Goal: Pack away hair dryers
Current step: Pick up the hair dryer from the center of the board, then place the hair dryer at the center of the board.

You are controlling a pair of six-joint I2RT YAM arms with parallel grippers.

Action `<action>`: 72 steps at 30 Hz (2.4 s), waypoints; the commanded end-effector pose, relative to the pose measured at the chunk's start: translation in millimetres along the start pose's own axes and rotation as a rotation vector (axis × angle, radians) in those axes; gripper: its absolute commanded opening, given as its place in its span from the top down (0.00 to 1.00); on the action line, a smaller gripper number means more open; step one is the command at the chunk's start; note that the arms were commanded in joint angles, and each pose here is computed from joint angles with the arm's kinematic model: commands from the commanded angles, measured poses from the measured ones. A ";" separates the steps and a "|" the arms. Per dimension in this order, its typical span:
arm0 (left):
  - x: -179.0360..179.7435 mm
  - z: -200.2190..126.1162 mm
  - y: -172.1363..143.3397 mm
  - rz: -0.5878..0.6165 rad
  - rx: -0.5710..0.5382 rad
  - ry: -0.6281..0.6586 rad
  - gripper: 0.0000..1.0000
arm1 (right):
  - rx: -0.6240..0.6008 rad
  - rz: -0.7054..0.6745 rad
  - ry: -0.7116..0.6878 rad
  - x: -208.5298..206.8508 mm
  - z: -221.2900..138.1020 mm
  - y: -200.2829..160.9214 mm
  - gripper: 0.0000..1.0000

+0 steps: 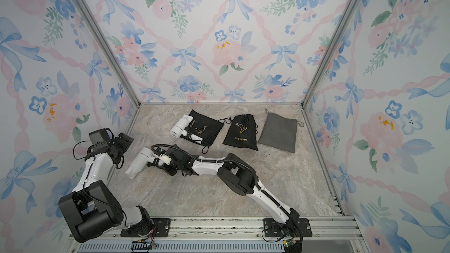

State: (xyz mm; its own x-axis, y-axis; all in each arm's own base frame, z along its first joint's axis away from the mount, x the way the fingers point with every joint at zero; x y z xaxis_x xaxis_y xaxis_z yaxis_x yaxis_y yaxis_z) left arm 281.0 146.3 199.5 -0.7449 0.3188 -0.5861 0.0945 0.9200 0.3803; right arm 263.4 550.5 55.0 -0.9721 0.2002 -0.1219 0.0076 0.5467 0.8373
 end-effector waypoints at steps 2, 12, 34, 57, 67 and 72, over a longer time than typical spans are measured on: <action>-22.5 -16.2 2.2 0.023 -0.026 -0.083 0.02 | -0.169 -0.008 -0.095 -7.7 -47.5 39.2 0.64; -64.3 -17.1 -56.2 0.227 0.066 -0.155 0.02 | -0.001 0.015 -0.235 0.7 -140.5 -12.7 0.65; -124.6 -19.2 -181.6 0.528 0.221 -0.257 0.02 | 0.223 0.245 -0.533 -40.8 -239.2 -81.3 0.64; -137.8 -34.3 -211.5 0.747 0.347 -0.390 0.02 | 0.431 0.332 -0.357 -13.1 -217.7 -126.0 0.52; -139.0 -29.9 -216.6 0.765 0.381 -0.399 0.02 | 0.396 0.357 -0.313 -30.8 -219.7 -110.0 0.29; -141.2 -30.6 -218.3 0.771 0.389 -0.408 0.02 | 0.423 0.351 -0.299 -36.7 -220.5 -110.4 0.29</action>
State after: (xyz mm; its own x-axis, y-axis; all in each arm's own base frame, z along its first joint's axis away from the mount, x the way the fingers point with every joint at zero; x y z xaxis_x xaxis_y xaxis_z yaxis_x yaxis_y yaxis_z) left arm 342.4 -101.4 216.1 -0.1471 0.8499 -0.5060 0.7231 0.4414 0.5313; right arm 244.9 305.4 95.1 -0.7693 0.6341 -0.0780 0.4568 0.6312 0.6268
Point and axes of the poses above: each gripper's point midway between its finger pads, its own z axis out along the fingers, its own x axis along the line the jaws close on, y = z × x, the point moved 8 cm from there along -z, back along the fingers, and after that the axes turned 12 degrees about -z, right-handed, at the moved point
